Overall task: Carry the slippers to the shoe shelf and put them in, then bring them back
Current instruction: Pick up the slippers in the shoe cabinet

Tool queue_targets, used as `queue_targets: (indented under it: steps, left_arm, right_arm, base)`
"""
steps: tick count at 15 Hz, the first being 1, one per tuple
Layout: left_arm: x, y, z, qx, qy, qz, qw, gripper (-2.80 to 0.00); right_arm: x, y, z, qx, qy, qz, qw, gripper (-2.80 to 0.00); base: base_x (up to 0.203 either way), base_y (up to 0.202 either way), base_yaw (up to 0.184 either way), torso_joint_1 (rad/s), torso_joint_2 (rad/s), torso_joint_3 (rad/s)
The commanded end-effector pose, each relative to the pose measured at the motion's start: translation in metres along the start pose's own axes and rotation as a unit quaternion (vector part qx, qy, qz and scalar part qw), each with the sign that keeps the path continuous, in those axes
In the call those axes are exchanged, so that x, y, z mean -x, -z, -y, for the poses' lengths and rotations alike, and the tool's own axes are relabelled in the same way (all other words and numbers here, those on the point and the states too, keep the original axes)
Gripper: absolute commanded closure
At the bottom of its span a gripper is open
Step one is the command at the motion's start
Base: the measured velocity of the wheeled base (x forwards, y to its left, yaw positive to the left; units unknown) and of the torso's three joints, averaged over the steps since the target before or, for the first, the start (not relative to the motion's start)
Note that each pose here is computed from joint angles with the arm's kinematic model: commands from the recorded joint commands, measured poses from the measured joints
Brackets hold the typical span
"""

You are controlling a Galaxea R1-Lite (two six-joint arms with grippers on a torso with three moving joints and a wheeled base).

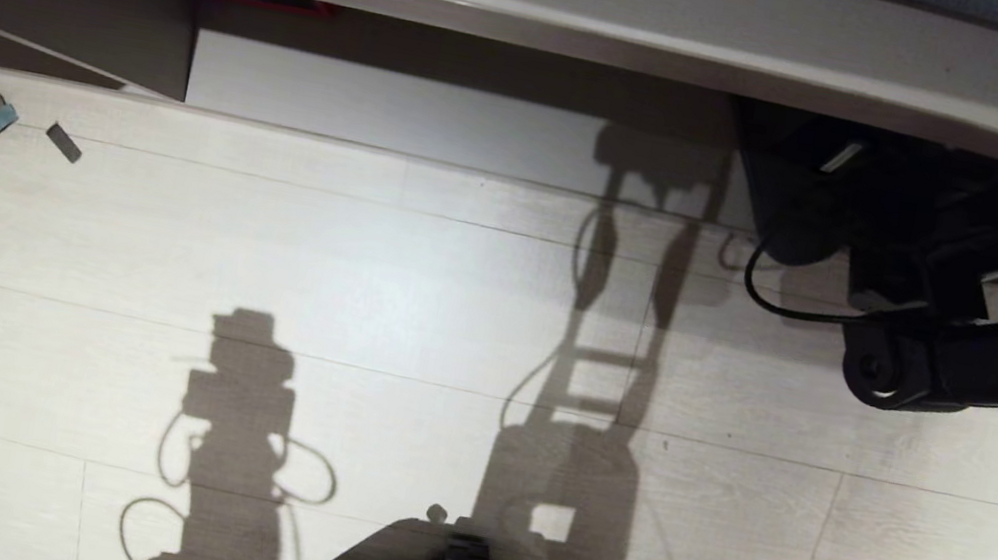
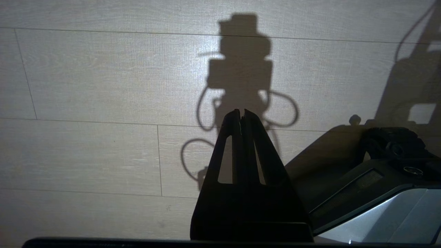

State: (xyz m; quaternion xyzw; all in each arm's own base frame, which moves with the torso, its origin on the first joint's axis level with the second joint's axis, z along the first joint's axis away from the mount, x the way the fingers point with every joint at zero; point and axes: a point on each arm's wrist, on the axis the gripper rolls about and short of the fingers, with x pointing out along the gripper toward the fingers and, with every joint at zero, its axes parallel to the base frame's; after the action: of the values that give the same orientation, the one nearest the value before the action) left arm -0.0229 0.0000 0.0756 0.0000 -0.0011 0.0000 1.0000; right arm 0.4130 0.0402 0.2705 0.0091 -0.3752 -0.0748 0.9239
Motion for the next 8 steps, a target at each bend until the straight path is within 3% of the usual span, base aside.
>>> queue_targets:
  steps: [1, 8]
  left_arm:
    - [0.0, 0.0, 0.0, 0.0, 0.0, 0.0, 1.0, 0.0]
    - [0.0, 0.0, 0.0, -0.001, 0.0, 0.0, 1.0, 0.0]
  right_arm:
    - [-0.003, -0.02, 0.0, -0.003, 0.001, 0.017, 1.0, -2.8]
    - [-0.017, -0.005, -0.005, -0.009, -0.001, 0.02, 1.0, -2.8]
  base:
    - [0.0, 0.0, 0.0, 0.0, 0.0, 0.0]
    - [0.0, 0.0, 0.0, 0.0, 0.0, 0.0]
